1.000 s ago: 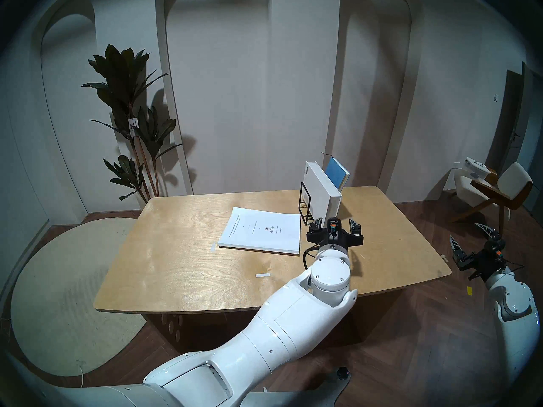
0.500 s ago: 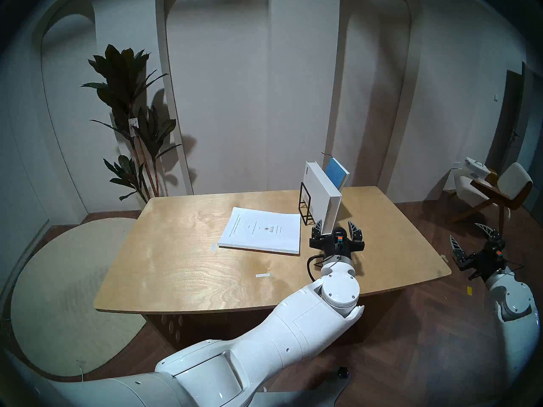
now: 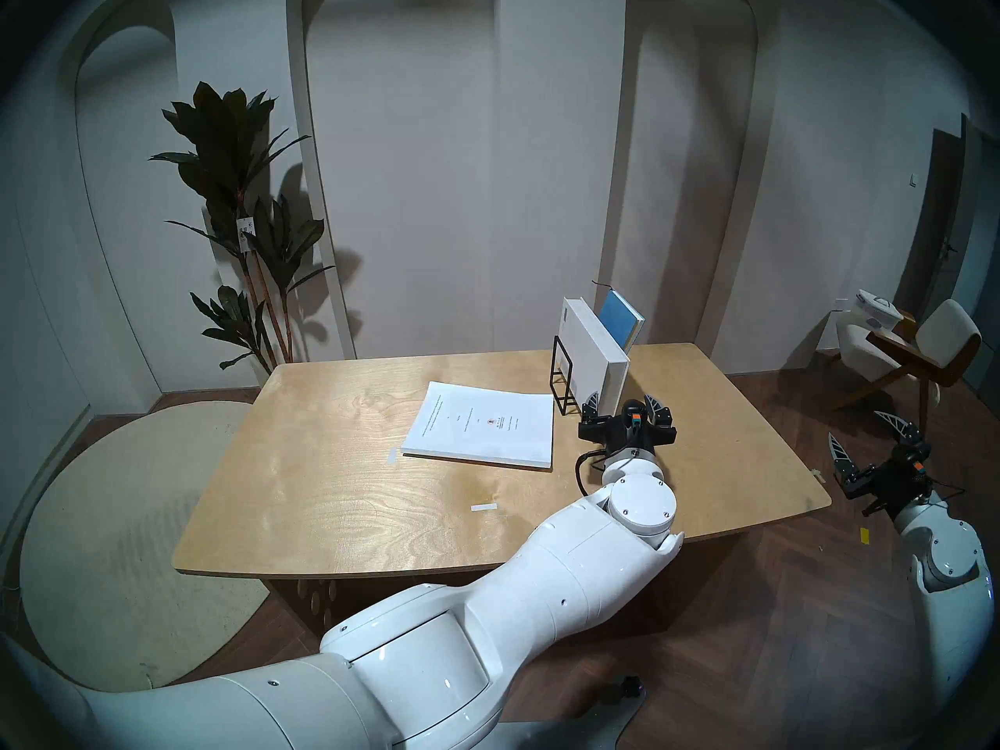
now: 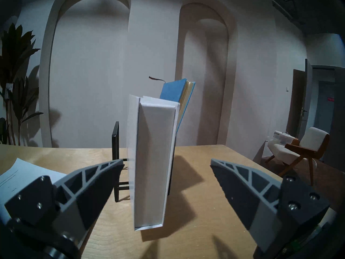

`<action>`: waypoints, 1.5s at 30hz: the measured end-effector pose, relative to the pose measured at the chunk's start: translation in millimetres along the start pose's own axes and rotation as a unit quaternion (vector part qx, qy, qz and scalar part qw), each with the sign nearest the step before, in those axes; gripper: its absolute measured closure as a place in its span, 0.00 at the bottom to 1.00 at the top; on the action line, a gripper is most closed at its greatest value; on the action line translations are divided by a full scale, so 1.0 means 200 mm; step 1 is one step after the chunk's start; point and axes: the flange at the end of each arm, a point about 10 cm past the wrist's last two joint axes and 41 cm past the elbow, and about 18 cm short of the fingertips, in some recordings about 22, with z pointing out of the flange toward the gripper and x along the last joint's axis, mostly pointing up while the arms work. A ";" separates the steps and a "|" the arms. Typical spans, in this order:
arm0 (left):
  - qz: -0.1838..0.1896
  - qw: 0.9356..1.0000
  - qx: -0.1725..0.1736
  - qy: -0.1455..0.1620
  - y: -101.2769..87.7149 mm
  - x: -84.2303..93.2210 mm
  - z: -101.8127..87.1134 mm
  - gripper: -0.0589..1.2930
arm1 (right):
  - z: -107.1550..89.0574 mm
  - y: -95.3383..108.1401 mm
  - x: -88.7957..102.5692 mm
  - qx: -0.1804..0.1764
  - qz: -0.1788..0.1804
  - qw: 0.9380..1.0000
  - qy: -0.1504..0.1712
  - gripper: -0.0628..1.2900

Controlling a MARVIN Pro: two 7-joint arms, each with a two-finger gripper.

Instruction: Stack the books into one stack

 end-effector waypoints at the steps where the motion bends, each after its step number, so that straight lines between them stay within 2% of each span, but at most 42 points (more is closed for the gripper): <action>1: -0.001 1.000 0.005 -0.005 -0.01 0.00 0.01 0.04 | 0.00 0.00 0.00 0.000 0.000 1.000 0.000 0.02; 6: -0.004 0.999 0.026 -0.022 -0.05 -0.03 0.06 0.04 | 0.00 0.00 0.00 0.000 0.000 1.000 0.000 0.02; 10: -0.014 0.999 0.029 -0.024 -0.07 -0.02 0.10 0.04 | 0.00 0.00 0.00 0.000 0.000 1.000 0.000 0.02; 22: -0.041 0.999 0.016 -0.012 -0.10 -0.01 0.15 0.04 | 0.00 0.00 0.00 0.000 0.000 1.000 0.000 0.02; 32: -0.035 0.999 -0.008 -0.017 -0.13 -0.03 0.18 0.04 | 0.00 0.00 0.00 0.000 0.000 1.000 0.000 0.02; 45: -0.041 0.998 -0.037 -0.014 -0.12 0.05 0.25 0.04 | 0.00 0.00 0.00 0.000 0.000 1.000 0.000 0.02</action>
